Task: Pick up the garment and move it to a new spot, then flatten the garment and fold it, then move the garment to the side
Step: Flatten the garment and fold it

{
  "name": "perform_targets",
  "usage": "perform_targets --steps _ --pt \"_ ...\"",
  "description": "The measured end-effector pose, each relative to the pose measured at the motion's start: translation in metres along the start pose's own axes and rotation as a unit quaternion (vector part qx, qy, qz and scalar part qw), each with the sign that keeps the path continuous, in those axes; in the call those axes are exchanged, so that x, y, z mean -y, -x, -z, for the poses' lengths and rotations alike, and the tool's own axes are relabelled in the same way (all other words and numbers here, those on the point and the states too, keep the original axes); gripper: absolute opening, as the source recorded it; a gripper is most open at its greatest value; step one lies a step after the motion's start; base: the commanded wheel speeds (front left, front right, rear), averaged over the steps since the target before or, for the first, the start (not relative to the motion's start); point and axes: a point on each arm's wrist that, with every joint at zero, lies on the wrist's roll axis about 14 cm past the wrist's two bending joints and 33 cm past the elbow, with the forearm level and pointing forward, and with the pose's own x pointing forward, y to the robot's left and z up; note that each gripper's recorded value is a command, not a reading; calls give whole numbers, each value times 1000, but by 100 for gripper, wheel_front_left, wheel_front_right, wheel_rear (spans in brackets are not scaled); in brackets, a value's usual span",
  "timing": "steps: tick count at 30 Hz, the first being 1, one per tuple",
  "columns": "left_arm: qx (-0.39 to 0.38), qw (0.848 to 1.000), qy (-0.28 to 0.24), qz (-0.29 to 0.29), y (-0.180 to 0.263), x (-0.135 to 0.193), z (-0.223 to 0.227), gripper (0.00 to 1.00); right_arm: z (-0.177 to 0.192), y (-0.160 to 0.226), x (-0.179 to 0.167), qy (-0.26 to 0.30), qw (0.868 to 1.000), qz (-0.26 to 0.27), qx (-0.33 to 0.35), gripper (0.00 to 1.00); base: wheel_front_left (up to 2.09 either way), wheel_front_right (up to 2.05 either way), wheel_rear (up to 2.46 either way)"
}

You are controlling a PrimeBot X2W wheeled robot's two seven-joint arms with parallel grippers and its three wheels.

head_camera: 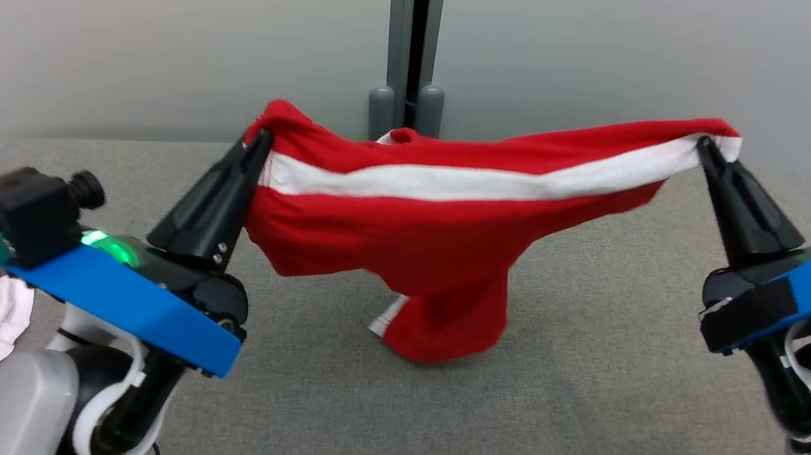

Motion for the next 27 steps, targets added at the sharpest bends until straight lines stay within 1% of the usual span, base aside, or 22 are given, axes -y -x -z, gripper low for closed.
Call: perform_targets --steps 4,8,12,14,17,19,21,23,27 --pt "39 999 -3 30 1 19 -46 0 -47 17 -1 8 999 3 51 0 0 0 0" --pt "62 996 5 58 1 36 -80 0 -78 27 -11 16 997 -1 82 0 0 0 0" --pt "68 995 4 72 -4 40 -99 0 -94 30 -18 13 995 -4 98 0 0 0 0" --pt "63 995 8 76 -10 39 -100 0 -94 27 -19 10 995 -2 96 0 0 0 0" --pt "40 997 20 65 -25 25 -91 0 -81 16 -13 7 997 8 74 0 0 0 0" --pt "19 998 18 48 -41 7 -80 0 -65 2 -9 -2 998 14 53 0 0 0 0" --pt "-2 1000 10 29 -59 -14 -68 0 -51 -15 1 10 999 25 32 0 0 0 0" --pt "-17 1000 4 14 -79 -33 -58 0 -40 -37 9 6 999 32 23 0 0 0 0" --pt "9 1000 -16 -10 -124 -64 -67 0 -32 -86 25 18 998 51 30 0 0 0 0"
